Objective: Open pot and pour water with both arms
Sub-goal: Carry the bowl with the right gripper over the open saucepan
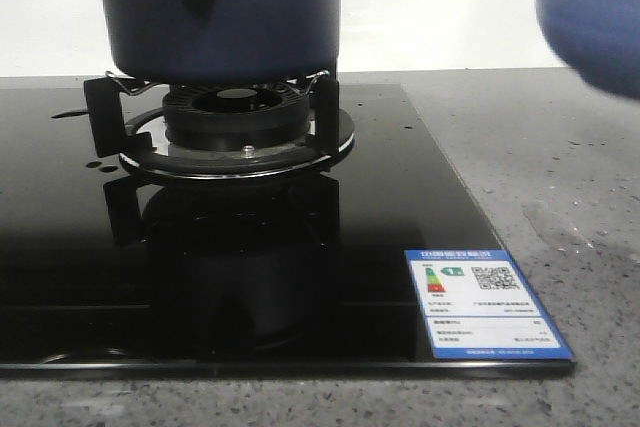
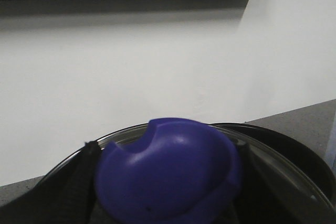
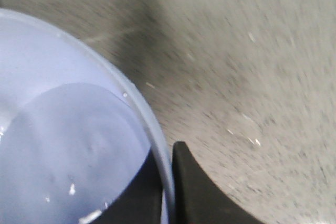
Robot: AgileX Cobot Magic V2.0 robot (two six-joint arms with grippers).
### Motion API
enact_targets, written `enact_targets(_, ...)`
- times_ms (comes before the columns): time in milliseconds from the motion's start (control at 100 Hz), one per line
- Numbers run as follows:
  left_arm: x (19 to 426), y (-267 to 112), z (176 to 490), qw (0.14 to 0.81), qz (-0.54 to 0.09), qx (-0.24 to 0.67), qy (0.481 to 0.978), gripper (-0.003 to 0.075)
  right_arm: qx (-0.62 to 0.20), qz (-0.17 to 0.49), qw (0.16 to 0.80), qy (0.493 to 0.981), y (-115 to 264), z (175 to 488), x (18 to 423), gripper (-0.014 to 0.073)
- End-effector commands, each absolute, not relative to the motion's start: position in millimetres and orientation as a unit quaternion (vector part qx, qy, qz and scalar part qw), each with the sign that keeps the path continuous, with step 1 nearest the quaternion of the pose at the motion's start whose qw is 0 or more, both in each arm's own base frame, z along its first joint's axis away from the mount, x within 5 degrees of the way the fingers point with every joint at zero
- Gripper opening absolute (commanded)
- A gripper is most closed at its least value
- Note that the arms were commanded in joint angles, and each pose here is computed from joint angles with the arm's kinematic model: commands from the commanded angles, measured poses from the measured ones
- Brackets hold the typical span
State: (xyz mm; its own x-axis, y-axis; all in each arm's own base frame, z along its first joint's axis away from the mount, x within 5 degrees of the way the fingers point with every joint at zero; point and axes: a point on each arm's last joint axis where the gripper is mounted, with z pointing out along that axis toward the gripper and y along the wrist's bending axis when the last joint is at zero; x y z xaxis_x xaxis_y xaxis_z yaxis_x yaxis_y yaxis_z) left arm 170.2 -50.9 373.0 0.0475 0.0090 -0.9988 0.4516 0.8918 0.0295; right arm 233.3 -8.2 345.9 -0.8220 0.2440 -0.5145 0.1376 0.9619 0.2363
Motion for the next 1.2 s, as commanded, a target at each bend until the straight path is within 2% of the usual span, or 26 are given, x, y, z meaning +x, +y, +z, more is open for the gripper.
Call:
enact_targets(0, 164, -53, 393, 0.724, -0.196, 0.154, 0.643, 0.0295, 0.070, 0.117, 0.343, 0.929, 4, 388, 238, -0.0069)
enact_targets(150, 164, -53, 393, 0.724, -0.196, 0.154, 0.643, 0.0295, 0.017, 0.136, 0.377, 0.916, 27, 427, 252, -0.0066)
enact_targets(360, 164, -53, 393, 0.724, -0.196, 0.154, 0.643, 0.0295, -0.049, 0.162, 0.399, 0.901, 64, 465, 288, -0.0059)
enact_targets(550, 161, -53, 394, 0.727, -0.196, 0.155, 0.639, 0.0295, -0.099, 0.170, 0.431, 0.881, 98, 489, 316, -0.0059)
enact_targets(700, 161, -53, 395, 0.728, -0.196, 0.155, 0.639, 0.0295, -0.122, 0.170, 0.447, 0.870, 120, 494, 336, -0.0059)
enact_targets(920, 161, -53, 395, 0.728, -0.196, 0.155, 0.639, 0.0295, -0.160, 0.099, 0.479, 0.858, 147, 485, 354, -0.0059)
enact_targets(1190, 161, -53, 395, 0.728, -0.196, 0.155, 0.639, 0.0295, -0.206, -0.005, 0.525, 0.826, 176, 482, 356, -0.0059)
